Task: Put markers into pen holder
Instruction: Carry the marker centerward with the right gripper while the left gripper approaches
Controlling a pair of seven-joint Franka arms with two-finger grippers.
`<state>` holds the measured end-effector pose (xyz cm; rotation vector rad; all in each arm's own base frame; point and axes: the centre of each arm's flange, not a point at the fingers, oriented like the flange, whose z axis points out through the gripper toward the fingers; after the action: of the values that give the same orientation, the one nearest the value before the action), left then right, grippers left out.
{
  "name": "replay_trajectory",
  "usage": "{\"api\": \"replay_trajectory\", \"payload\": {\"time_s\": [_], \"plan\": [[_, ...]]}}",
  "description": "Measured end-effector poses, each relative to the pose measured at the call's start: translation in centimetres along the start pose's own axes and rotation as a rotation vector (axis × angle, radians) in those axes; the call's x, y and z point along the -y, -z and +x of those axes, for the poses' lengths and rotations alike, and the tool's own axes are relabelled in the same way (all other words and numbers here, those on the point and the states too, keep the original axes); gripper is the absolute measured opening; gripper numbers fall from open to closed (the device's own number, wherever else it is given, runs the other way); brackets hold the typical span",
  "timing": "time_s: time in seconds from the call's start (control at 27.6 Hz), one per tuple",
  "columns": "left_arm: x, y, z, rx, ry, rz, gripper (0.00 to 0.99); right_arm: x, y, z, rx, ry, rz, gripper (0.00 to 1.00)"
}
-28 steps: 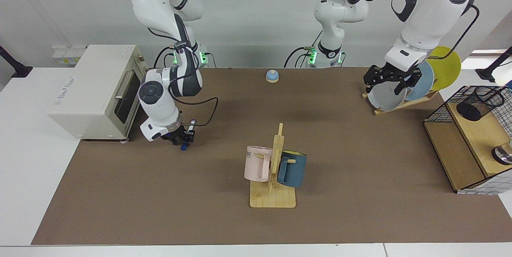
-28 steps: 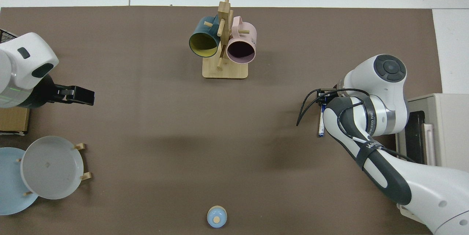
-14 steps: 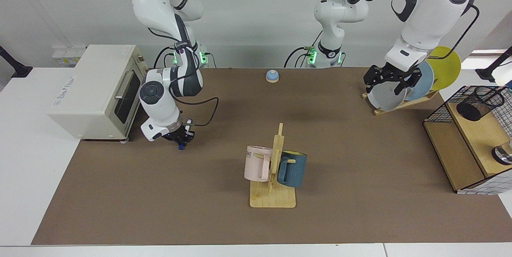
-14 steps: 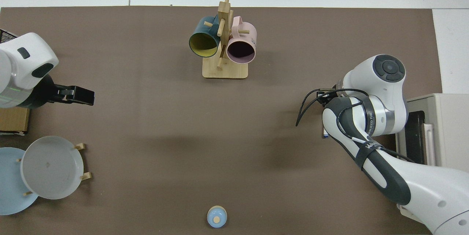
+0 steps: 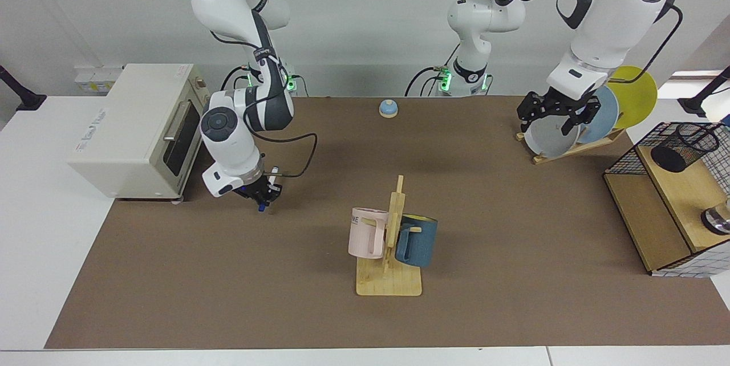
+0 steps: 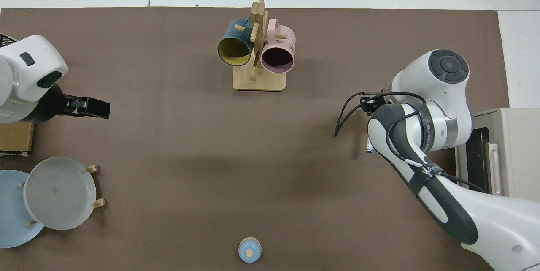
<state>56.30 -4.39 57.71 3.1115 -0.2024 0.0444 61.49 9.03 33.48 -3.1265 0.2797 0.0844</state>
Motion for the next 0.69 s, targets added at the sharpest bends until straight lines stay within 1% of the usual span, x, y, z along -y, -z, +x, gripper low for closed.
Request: {"api": "replay_trajectory", "payload": {"time_s": [0.25,0.36,0.54,0.69], "plan": [[-0.1,2.9,0.0,-0.063,-0.002,0.004,0.991,2.6,6.4,-1.3,-0.002,-0.044,0.000,0.17],[-0.1,3.7,0.0,-0.082,-0.002,0.005,0.991,3.1,8.7,-2.2,-0.007,-0.059,0.010,0.17],[-0.4,4.0,0.1,-0.087,-0.064,0.007,0.991,4.3,11.6,-3.9,0.009,-0.115,0.064,0.17],[-1.4,4.0,0.1,-0.086,-0.193,0.011,0.991,5.0,13.1,-4.7,0.008,-0.188,0.099,0.17]]}}
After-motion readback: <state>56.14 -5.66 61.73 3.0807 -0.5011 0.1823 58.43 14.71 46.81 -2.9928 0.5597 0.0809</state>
